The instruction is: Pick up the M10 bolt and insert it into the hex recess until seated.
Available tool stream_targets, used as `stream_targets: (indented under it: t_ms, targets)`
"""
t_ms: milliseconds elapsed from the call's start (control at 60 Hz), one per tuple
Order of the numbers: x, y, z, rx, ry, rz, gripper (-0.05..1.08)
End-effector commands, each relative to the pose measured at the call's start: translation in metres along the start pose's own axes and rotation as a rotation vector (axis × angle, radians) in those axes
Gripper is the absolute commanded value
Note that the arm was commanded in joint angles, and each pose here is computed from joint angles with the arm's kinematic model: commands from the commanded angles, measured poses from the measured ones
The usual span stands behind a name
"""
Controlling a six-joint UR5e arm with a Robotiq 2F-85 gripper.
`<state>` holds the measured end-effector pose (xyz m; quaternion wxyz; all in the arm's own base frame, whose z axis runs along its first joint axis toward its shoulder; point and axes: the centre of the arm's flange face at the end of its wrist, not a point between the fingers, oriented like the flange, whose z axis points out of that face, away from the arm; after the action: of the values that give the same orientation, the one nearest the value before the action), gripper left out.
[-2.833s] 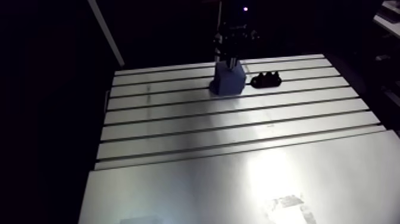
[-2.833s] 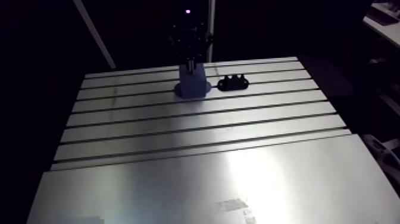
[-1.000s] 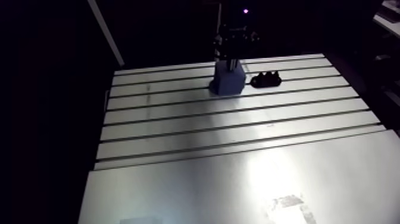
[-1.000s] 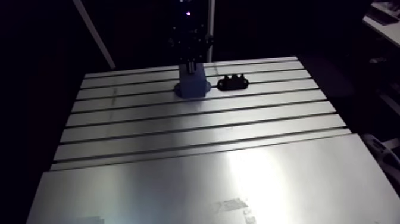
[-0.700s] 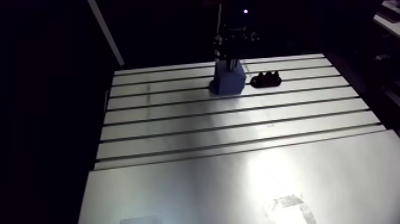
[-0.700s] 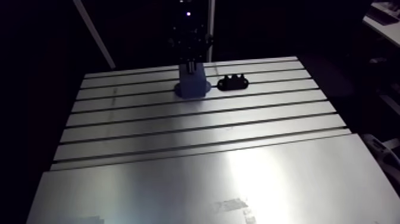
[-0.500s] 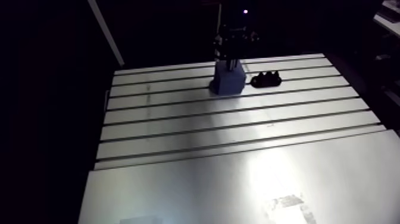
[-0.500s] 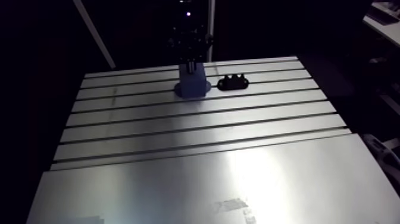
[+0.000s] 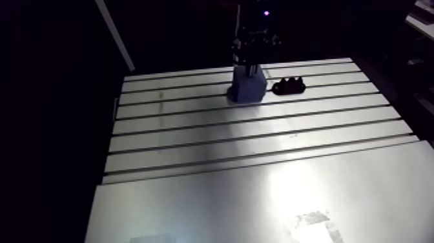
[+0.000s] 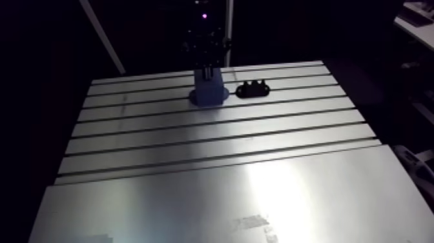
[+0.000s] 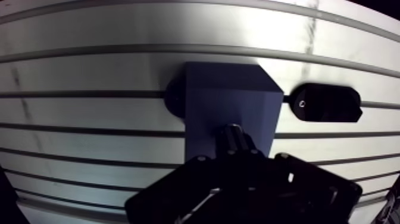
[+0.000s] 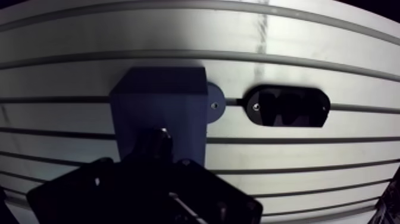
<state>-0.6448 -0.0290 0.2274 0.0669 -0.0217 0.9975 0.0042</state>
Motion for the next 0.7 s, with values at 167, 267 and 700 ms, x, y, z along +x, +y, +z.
stream_targets:
  t_ms: [167,267,700]
  targets:
    - [0.0,0.0,-0.001,0.002,0.003,0.0,1.08]
    - [0.0,0.0,-0.003,0.003,0.004,-0.001,1.08]
    - [0.0,0.0,-0.01,-0.001,0.015,-0.001,1.08]
